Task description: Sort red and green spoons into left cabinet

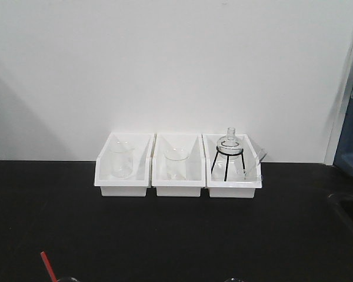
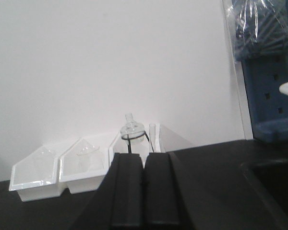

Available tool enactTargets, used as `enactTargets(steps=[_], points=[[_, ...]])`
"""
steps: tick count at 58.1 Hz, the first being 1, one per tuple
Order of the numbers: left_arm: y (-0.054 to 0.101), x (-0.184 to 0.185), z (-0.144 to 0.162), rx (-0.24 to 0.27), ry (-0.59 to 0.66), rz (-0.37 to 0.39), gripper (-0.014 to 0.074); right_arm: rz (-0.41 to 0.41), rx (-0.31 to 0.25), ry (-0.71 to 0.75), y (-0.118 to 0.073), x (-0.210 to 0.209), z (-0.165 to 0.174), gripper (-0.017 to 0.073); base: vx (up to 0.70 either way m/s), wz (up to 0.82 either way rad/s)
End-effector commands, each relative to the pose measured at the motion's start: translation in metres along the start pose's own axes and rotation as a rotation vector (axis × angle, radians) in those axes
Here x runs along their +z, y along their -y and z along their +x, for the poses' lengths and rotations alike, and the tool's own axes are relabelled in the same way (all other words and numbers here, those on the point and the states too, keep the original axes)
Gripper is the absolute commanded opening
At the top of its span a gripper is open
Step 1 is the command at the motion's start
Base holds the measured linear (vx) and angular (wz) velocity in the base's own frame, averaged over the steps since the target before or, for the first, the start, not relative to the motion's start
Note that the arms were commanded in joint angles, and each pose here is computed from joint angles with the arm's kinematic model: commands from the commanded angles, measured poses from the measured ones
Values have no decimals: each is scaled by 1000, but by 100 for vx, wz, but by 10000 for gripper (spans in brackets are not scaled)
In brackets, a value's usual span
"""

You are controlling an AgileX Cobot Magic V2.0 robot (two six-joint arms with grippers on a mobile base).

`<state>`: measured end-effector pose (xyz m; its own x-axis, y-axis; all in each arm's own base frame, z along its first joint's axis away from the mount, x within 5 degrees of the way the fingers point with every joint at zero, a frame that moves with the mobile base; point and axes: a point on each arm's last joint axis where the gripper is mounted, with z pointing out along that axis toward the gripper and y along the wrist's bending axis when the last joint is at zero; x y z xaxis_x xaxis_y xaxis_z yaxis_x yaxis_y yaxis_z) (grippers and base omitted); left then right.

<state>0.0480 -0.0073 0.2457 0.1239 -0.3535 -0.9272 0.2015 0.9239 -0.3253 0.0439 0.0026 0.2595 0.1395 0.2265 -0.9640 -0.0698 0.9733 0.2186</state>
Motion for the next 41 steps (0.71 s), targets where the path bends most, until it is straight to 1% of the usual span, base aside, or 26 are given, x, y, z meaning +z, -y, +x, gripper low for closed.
enactTargets(steps=[1,5,8,11,13,17,22,26,34,41], points=[[13,2,-36,1,77,28,3,-11,-58,57,-10,2,-44,-5,0,0],[19,9,-51,37,43,24,3,-9,-105,16,-14,10,-58,-5,0,0],[23,20,-60,55,-7,14,3,-6,-140,-14,-16,22,-69,-5,0,0],[26,30,-69,88,-33,9,3,-3,-169,-44,-18,35,-78,-5,0,0],[27,37,-72,111,-54,4,3,0,-182,-61,-19,43,-82,-5,0,0],[28,55,-75,178,-107,-8,3,5,-200,-106,-19,60,-86,-5,0,0],[28,72,-75,225,-163,-16,3,13,-198,-164,-18,80,-85,-5,0,0],[27,83,-71,242,-212,-24,3,19,-195,-201,-17,91,-80,-5,0,0],[23,97,-59,244,-296,-41,3,29,-160,-304,-14,108,-65,-5,0,0],[20,104,-52,246,-341,-49,20,35,-155,-369,-11,118,-55,-1,0,0]])
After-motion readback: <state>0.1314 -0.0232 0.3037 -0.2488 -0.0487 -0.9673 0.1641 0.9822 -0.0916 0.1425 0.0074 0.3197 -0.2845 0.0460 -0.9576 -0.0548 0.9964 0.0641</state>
